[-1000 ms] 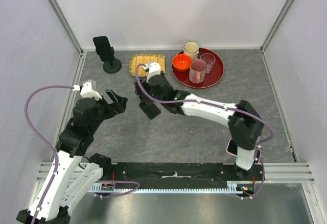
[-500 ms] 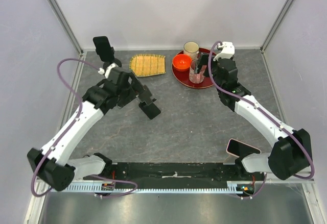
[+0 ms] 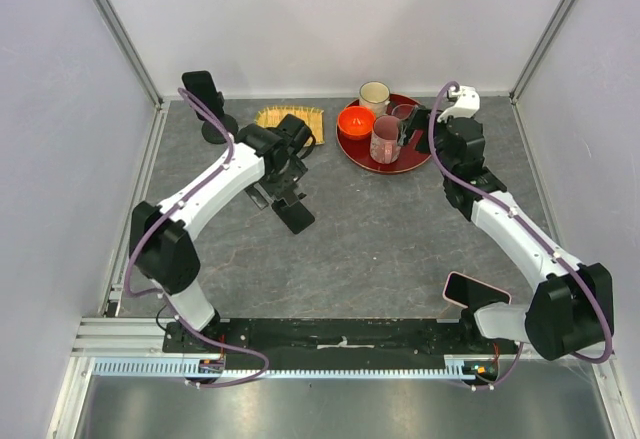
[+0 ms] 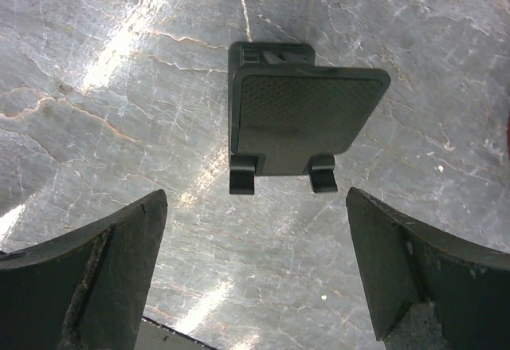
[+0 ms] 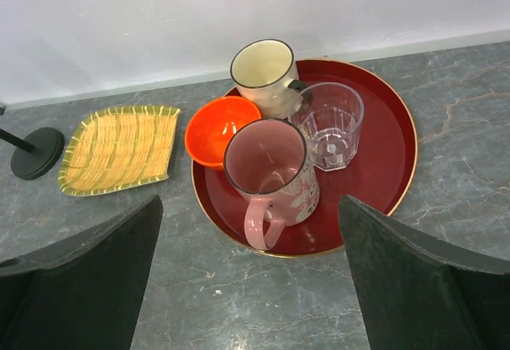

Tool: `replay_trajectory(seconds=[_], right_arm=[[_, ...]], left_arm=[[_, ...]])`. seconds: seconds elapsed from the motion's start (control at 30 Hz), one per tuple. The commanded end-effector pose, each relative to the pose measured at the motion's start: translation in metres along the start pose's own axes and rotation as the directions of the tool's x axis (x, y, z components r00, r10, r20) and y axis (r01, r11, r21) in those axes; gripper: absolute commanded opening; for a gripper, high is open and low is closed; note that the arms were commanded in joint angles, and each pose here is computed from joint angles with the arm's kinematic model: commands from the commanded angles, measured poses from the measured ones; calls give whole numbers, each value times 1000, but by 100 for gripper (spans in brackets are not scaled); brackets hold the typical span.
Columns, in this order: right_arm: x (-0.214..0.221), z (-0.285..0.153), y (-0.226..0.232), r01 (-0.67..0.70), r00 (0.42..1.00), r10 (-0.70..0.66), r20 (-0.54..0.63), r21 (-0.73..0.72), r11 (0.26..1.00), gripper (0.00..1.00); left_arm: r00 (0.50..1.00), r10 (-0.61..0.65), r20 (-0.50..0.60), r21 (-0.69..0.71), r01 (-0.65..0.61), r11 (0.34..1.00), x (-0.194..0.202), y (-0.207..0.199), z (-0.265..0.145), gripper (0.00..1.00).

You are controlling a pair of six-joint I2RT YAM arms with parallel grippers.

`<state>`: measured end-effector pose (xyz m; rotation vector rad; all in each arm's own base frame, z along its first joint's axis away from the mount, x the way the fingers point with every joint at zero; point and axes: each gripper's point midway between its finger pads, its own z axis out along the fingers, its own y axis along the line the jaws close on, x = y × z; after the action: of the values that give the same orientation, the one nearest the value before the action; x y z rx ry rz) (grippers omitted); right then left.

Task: Place the phone on the phone stand

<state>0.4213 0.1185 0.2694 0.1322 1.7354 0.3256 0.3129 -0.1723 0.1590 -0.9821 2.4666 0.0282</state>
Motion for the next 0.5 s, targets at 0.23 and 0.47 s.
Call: replay_trajectory(seconds=[0.23,0.47], right_arm=[[-7,2,-11,-86,996,88,28,-52,995,98],[-9,1,-17,-104,994,106,35,-53,993,98]], left_arm=[[993,-79,87,-79,86,993,-18,-21,13,100],[993,-90,73,-115,98,989,-15,-27,27,100]])
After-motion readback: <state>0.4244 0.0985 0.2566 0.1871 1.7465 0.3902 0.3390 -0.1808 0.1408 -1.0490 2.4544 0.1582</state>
